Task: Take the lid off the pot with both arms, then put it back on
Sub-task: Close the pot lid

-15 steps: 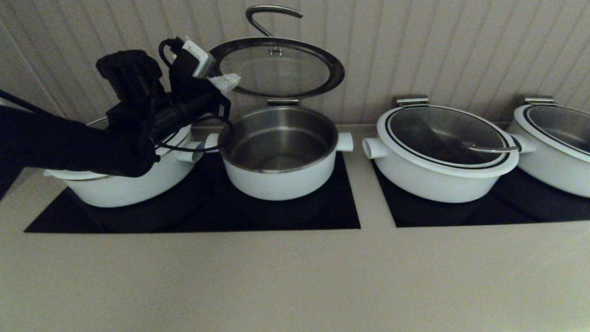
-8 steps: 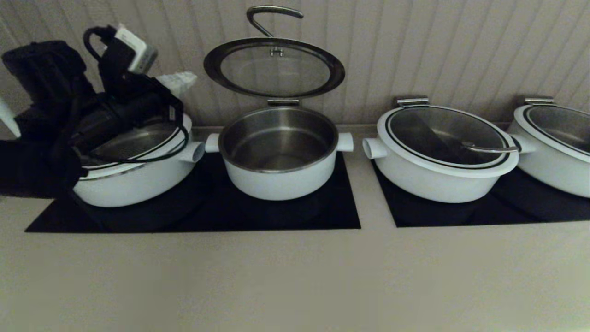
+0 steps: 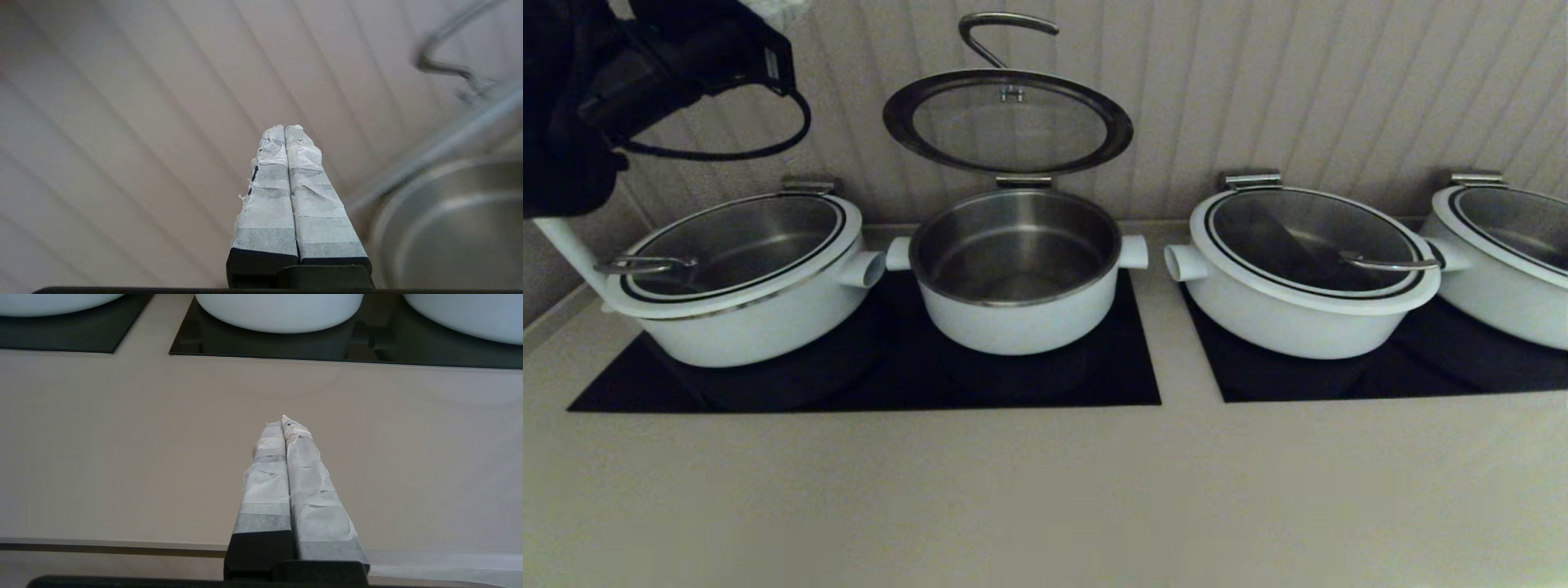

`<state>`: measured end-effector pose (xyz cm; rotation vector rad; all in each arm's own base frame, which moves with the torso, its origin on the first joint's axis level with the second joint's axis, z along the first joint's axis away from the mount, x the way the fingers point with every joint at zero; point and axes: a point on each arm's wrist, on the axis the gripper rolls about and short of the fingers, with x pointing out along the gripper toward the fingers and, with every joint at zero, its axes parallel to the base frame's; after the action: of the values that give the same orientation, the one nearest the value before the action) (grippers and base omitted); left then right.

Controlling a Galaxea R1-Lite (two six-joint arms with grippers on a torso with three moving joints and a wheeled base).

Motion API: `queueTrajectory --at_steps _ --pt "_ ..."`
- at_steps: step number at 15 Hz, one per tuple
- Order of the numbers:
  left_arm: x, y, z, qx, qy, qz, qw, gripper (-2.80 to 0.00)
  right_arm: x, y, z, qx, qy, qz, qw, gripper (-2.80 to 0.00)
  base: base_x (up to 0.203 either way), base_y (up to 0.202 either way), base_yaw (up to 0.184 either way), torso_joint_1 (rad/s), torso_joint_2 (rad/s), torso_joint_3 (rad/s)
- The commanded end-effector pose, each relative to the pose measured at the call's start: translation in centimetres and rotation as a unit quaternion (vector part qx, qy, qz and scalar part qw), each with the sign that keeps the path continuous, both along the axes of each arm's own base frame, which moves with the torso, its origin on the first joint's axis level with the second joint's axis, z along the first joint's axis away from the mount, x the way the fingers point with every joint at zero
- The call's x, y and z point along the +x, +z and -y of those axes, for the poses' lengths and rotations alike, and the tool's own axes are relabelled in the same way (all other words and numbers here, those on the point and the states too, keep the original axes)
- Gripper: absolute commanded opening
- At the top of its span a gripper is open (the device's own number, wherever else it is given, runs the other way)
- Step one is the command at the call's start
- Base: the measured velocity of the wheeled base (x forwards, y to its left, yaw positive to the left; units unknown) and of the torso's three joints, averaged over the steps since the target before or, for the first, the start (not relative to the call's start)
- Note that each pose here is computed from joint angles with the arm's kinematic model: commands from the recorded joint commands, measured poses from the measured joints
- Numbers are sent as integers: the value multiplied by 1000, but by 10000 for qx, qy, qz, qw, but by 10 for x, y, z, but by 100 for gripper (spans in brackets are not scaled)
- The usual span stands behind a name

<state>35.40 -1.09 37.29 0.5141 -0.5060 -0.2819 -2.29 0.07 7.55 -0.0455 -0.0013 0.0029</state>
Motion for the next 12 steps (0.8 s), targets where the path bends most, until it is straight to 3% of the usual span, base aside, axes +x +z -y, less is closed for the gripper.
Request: queueTrajectory --at_steps 1,5,12 --pt "35 -8 2 55 -118 -64 9999 -280 0 0 0 -3 8 -6 10000 -280 0 0 0 0 0 0" --pt "56 -13 6 313 -675 18 9972 -280 0 0 0 -3 8 -6 10000 -280 0 0 0 0 0 0" --pt "63 -22 9 968 -701 258 9925 -280 0 0 0 -3 8 -6 10000 -280 0 0 0 0 0 0"
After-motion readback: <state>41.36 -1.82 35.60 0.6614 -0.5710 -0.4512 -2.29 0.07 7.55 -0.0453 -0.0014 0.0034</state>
